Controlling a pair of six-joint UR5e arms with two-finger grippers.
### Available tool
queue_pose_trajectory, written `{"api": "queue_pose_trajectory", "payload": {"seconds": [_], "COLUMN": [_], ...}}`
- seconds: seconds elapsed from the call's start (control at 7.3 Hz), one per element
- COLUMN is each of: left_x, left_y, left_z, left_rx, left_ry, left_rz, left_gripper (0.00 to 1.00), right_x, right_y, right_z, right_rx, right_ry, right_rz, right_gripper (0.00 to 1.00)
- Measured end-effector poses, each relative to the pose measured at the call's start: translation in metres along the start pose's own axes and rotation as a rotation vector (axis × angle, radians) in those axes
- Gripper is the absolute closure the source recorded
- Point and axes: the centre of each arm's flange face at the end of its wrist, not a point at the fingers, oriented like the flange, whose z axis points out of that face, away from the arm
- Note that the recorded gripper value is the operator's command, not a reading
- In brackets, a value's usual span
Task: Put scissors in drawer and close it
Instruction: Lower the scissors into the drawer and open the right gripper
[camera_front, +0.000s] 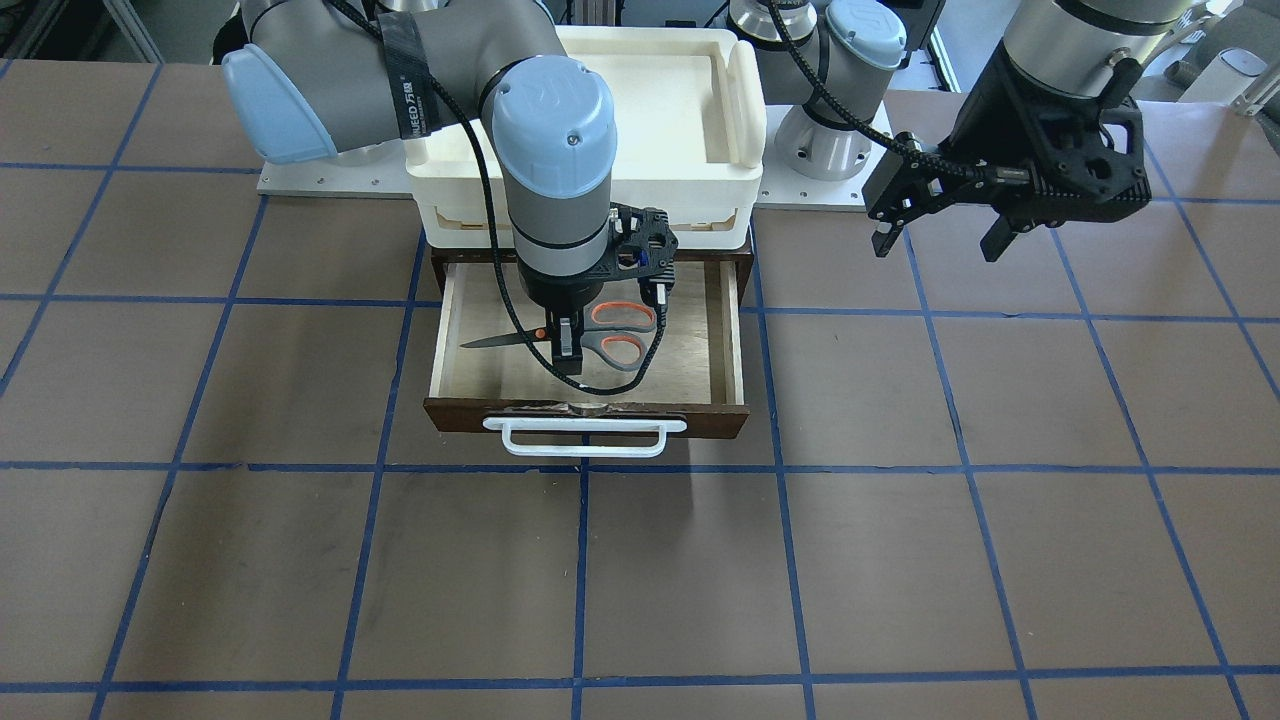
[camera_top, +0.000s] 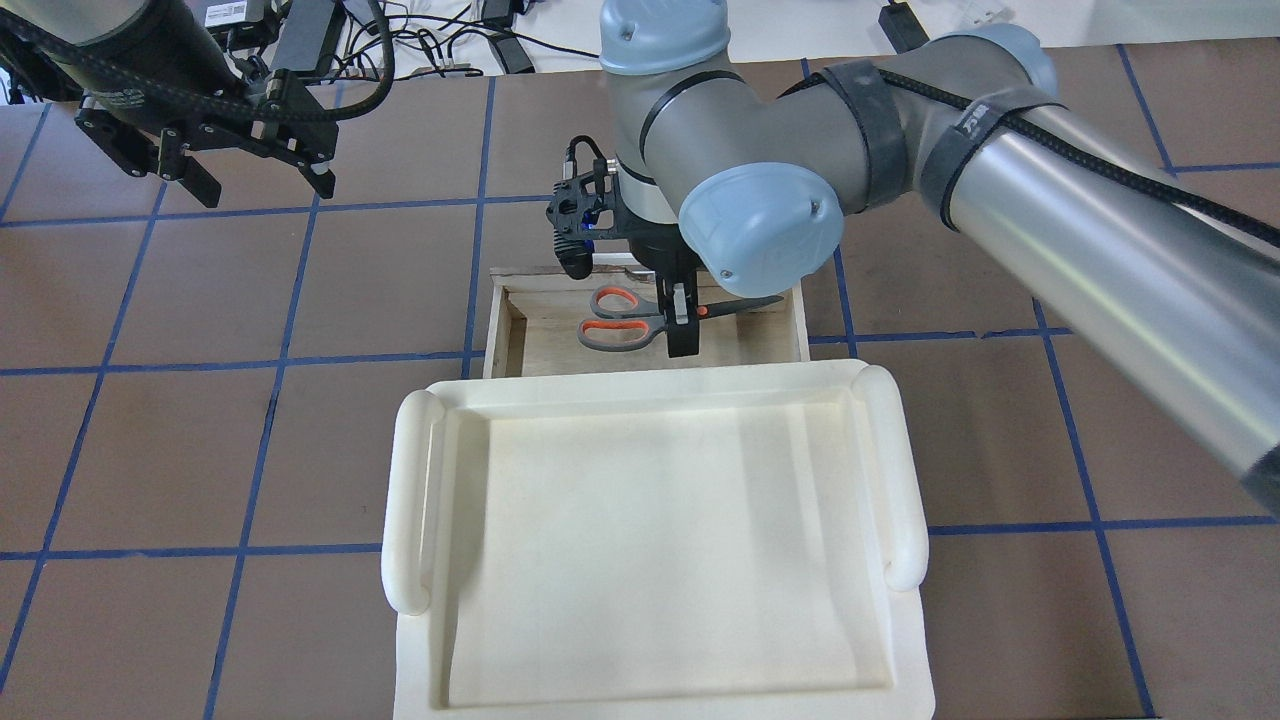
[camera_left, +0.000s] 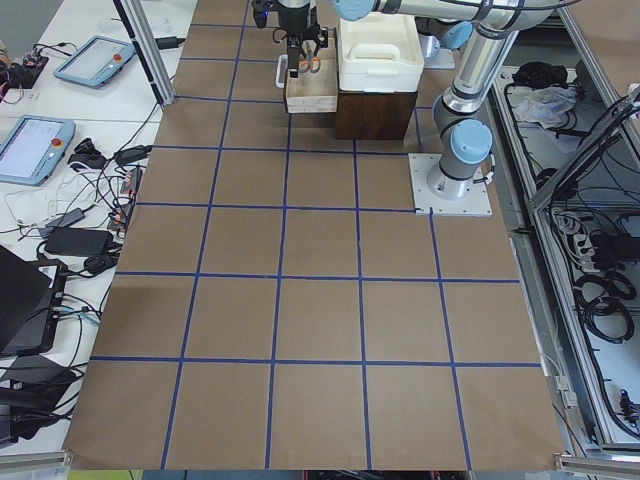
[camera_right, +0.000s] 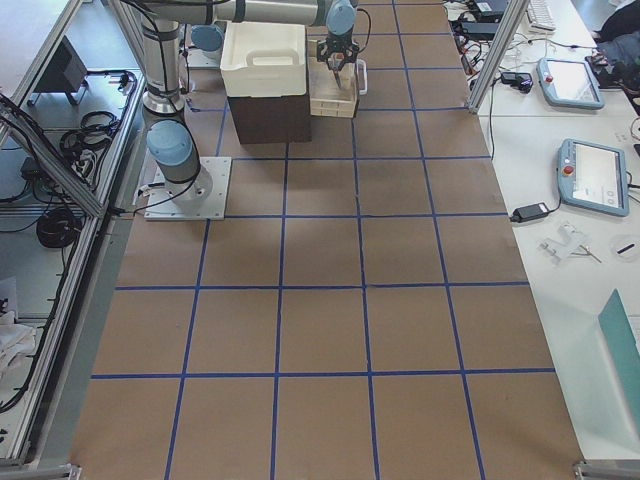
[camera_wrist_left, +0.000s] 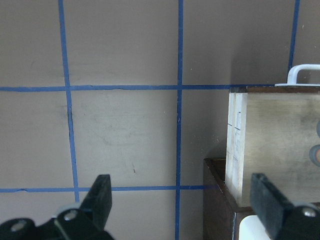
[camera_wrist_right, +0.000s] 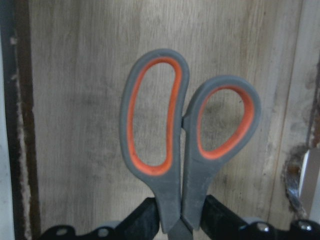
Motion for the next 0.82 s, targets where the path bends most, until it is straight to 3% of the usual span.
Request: {"api": "queue_pose_trajectory", "payload": {"seconds": [0.41,0.82], "left_x": [0.0,0.0], "left_y": [0.0,0.0], "left_z": [0.0,0.0], "left_rx": [0.0,-0.001], "left_ry": [0.001,0.001], "left_rz": [0.0,0.001], "left_gripper": [0.0,0.0], "right_x": [0.0,0.002], "right_y": [-0.013,-0.015], "right_z": [0.017,0.022], "right_rx": [-0.011,-0.013], "right_ry": [-0.023,-0.03], "right_rz": [-0.019,-0.02], "right_gripper": [1.0,0.56]}}
